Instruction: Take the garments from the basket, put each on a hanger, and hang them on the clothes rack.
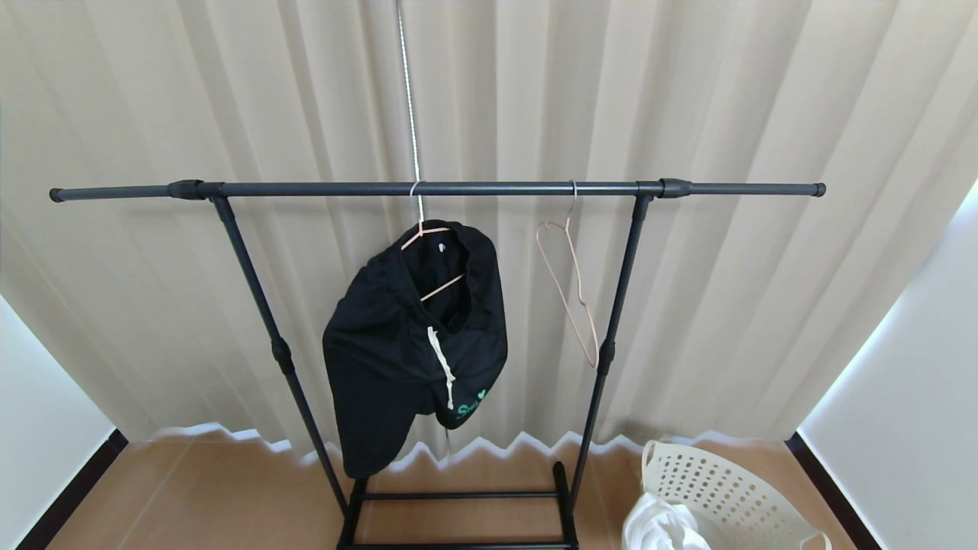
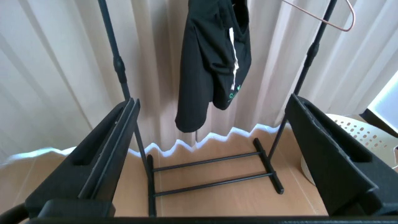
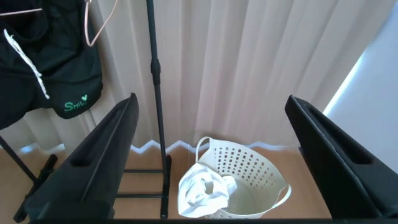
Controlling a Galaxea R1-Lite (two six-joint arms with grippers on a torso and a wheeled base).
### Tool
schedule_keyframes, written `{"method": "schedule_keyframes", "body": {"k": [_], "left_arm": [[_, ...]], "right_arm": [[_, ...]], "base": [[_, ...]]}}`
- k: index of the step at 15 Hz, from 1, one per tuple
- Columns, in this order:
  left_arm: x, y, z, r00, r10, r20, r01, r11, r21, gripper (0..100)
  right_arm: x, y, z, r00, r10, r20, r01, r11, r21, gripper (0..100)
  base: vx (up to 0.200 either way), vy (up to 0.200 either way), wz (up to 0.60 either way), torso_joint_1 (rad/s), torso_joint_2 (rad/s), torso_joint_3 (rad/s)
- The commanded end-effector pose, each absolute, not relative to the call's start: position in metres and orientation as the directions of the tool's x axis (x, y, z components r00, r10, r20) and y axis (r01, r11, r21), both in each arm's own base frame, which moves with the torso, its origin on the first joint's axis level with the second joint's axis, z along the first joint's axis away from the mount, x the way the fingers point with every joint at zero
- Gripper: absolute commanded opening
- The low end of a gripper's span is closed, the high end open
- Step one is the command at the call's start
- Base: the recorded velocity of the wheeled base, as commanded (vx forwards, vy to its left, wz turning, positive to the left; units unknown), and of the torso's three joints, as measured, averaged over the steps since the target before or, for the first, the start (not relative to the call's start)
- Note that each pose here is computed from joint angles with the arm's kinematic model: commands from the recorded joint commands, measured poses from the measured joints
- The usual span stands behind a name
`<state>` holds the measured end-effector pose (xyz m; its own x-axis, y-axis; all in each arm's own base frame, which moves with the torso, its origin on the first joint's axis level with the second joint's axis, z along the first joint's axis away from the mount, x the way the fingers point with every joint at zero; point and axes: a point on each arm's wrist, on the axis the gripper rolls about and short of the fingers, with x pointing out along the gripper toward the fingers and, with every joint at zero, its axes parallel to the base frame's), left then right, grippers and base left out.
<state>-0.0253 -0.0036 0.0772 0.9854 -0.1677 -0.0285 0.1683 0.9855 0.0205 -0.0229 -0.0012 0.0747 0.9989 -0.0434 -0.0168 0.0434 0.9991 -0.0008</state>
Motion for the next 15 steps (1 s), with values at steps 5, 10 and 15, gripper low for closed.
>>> {"method": "schedule_keyframes", "body": {"k": [5,10,15], "left_arm": [[-0.0253,-0.0036,0.0773,0.986,-0.166,-0.029,0.167,0.986,0.02,100],[-0.0253,-0.0036,0.0773,0.986,-0.166,-0.029,0.167,0.986,0.017,100],[-0.0253,-0.0036,0.0773,0.986,-0.165,-0.029,0.165,0.986,0.015,100]], "right_arm": [[-0.0233,-0.0011,0.0756,0.999,-0.04,-0.014,0.04,0.999,-0.001,100],[-0.0234,-0.0011,0.0756,0.999,-0.04,-0.012,0.04,0.999,-0.001,100],[-0.0234,-0.0011,0.0756,0.999,-0.038,-0.012,0.038,0.999,-0.001,100]], "base": [[0.0,0.0,0.0,-0.097,0.24,0.129],[0.0,0.0,0.0,-0.146,0.36,0.203],[0.0,0.0,0.0,-0.164,0.39,0.232]]}}
